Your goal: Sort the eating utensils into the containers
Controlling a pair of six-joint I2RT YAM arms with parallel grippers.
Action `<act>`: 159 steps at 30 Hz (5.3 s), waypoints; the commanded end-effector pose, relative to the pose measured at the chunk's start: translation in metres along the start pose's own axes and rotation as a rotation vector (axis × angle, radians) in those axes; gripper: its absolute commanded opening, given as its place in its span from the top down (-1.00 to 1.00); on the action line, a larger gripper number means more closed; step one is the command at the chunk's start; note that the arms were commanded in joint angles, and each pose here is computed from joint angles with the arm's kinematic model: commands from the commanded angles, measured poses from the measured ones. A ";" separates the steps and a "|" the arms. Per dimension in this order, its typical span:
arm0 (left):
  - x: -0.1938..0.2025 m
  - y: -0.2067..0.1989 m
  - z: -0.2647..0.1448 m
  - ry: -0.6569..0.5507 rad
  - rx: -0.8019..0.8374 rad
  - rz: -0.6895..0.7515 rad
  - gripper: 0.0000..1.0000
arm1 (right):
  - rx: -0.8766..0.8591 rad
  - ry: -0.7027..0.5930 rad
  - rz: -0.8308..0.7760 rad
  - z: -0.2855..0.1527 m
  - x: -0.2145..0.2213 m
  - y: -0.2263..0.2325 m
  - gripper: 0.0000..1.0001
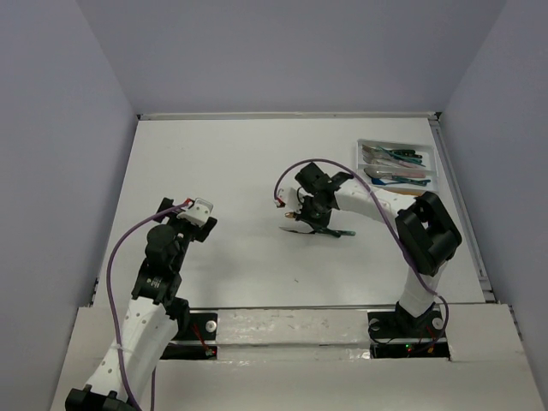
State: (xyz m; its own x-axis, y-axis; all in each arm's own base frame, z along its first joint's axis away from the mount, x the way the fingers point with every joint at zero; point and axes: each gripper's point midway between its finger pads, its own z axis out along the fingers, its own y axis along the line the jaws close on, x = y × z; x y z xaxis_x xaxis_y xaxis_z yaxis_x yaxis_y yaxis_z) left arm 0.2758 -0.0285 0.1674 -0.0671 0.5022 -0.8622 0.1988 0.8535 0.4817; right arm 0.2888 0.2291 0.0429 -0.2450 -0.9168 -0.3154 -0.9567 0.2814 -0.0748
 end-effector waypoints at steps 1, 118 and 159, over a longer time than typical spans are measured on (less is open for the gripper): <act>-0.008 0.006 0.002 -0.041 -0.038 0.001 -0.98 | 0.023 -0.067 -0.005 -0.013 -0.025 -0.008 1.00; 0.015 0.017 0.006 -0.002 -0.158 0.030 -0.98 | 0.089 0.215 -0.117 0.037 0.068 -0.024 -0.18; 0.017 0.015 0.005 -0.004 -0.159 0.036 -0.98 | 0.617 0.331 -0.469 -0.177 0.207 -0.190 1.00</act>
State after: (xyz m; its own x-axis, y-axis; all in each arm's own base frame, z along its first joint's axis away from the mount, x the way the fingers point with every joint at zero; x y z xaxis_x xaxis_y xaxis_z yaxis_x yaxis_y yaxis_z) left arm 0.2806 -0.0079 0.1456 -0.1156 0.5373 -0.8355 0.0846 0.8434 0.5306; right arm 0.3807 -0.0662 0.1678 -0.0505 -0.9886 0.1422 -0.7410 -0.0584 -0.6690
